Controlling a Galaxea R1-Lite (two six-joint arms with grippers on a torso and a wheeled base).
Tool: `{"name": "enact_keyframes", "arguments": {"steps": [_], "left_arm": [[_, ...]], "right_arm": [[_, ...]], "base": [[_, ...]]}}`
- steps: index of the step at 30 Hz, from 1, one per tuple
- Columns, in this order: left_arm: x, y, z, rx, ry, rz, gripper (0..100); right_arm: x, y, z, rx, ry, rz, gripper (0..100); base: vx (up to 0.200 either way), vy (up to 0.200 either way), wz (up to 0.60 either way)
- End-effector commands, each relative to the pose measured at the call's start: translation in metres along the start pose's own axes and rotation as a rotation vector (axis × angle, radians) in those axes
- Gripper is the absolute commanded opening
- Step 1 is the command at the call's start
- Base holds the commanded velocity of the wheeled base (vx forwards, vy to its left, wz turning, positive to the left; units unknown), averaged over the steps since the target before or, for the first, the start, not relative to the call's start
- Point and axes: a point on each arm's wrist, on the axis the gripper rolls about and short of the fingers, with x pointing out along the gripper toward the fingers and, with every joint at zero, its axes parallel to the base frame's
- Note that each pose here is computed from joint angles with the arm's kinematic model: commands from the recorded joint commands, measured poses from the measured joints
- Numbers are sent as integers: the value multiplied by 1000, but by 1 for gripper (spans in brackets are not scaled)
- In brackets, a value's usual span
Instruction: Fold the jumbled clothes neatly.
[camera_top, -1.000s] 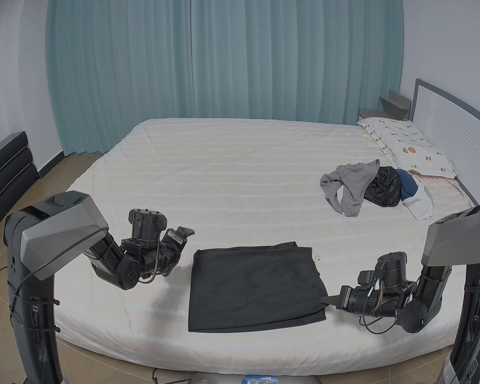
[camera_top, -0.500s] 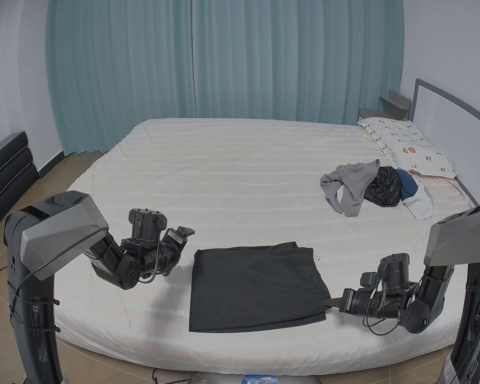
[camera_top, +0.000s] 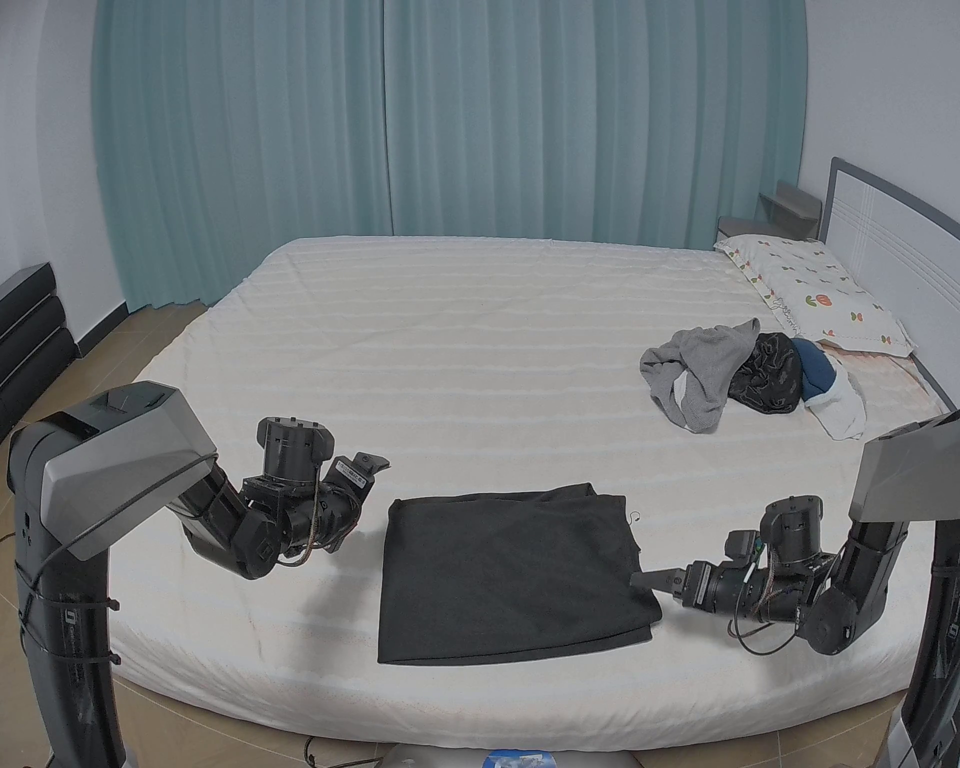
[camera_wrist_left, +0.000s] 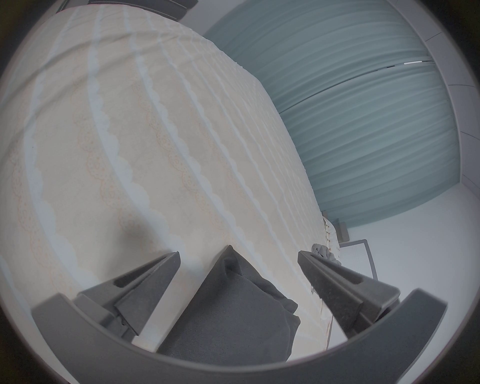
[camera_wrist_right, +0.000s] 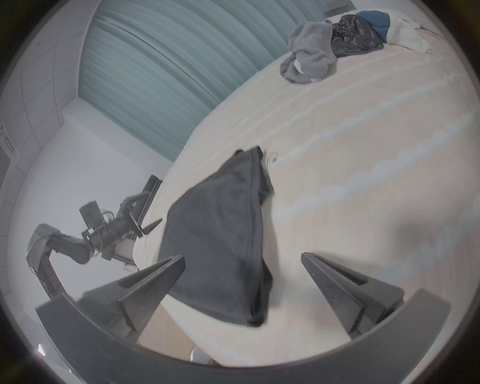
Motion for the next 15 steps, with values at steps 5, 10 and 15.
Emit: {"name": "enact_keyframes", "arguments": {"steps": [5, 10, 15], "left_arm": [[0, -1, 0, 0, -2, -1, 100], [0, -1, 0, 1, -11, 2, 100], [0, 0, -2, 2, -11, 8, 100]], "right_arm": [[62, -6, 39, 65, -112, 66, 100], [99, -10, 58, 75, -123, 75, 100], [123, -10, 78, 89, -172, 49, 100]], "base": [[0, 0, 0], [0, 0, 0], [0, 0, 0]]}}
